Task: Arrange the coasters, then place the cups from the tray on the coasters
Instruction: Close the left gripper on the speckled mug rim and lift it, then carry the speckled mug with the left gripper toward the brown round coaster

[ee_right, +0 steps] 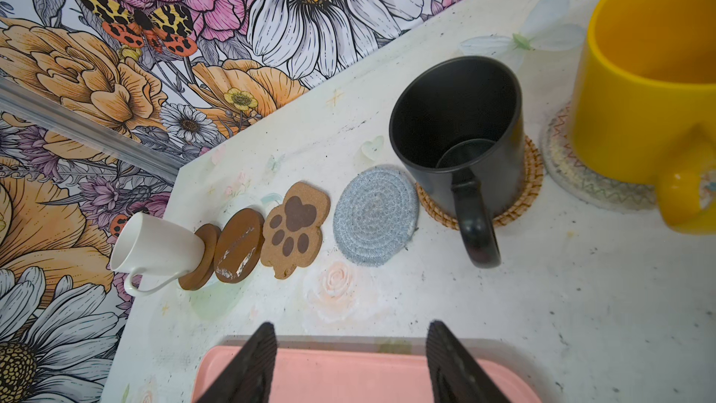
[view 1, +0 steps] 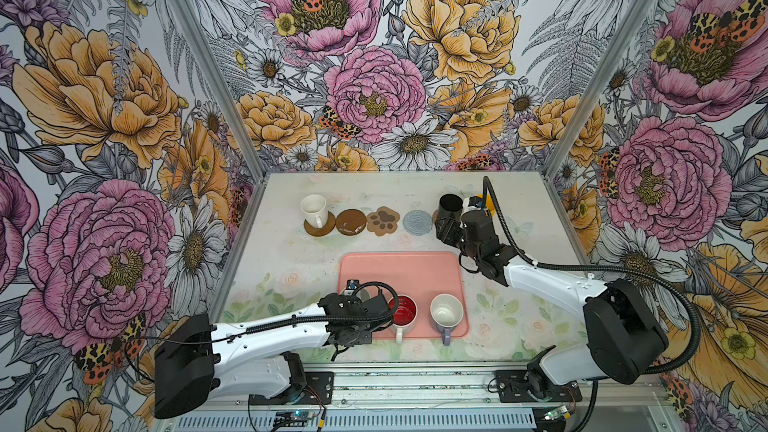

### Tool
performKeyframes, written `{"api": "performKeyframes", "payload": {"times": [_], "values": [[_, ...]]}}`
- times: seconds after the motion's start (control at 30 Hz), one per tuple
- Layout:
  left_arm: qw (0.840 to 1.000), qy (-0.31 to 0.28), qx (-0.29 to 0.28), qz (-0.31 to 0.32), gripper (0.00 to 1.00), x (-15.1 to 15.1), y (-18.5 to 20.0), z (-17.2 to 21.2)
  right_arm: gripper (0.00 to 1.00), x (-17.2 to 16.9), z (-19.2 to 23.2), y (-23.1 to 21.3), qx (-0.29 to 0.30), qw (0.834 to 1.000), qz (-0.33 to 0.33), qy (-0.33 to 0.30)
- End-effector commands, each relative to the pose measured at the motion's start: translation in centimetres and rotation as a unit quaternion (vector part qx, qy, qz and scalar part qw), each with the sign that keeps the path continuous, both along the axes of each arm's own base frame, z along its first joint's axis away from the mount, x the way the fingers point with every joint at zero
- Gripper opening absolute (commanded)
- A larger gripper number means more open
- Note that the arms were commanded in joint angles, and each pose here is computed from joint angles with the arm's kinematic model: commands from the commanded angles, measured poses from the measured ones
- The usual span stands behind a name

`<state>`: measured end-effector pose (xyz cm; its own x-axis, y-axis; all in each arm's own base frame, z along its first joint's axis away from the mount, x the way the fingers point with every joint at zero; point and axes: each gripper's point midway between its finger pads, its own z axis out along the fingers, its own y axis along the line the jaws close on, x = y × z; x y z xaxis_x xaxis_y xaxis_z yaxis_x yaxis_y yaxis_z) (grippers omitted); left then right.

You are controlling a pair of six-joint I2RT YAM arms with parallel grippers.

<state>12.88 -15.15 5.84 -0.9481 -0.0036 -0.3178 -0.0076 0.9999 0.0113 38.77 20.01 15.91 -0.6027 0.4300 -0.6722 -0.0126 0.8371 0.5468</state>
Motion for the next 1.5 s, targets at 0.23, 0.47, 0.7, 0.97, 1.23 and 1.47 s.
{"api": "performKeyframes", "payload": {"times": [0.23, 0.47, 0.7, 0.97, 1.23, 1.47], "values": [[0.999, -0.037, -0.021, 0.004, 0.00, 1.2, -0.3, 1.7, 0.64, 0.7, 1.0, -0.1, 0.009, 1.000, -0.004, -0.010], [0.998, -0.052, -0.043, 0.009, 0.00, 1.6, -0.5, 2.9, 0.64, 0.8, 0.9, 0.0, 0.010, 1.000, -0.004, -0.010], [0.997, -0.055, -0.047, 0.005, 0.00, 2.4, -0.7, 3.2, 0.63, 0.9, 0.8, 0.0, 0.010, 1.000, -0.002, -0.009], [0.996, -0.070, -0.058, 0.000, 0.00, 4.7, -1.2, 3.9, 0.63, 0.8, 0.9, -0.1, 0.012, 1.000, -0.002, -0.009], [0.994, -0.095, -0.051, -0.008, 0.00, 8.4, -1.1, 5.1, 0.62, 0.8, 0.7, -0.2, 0.012, 1.000, -0.001, -0.007], [0.992, -0.110, -0.057, -0.010, 0.00, 12.2, -1.2, 6.0, 0.63, 0.6, 0.9, -0.6, 0.014, 1.000, -0.003, -0.009]]}}
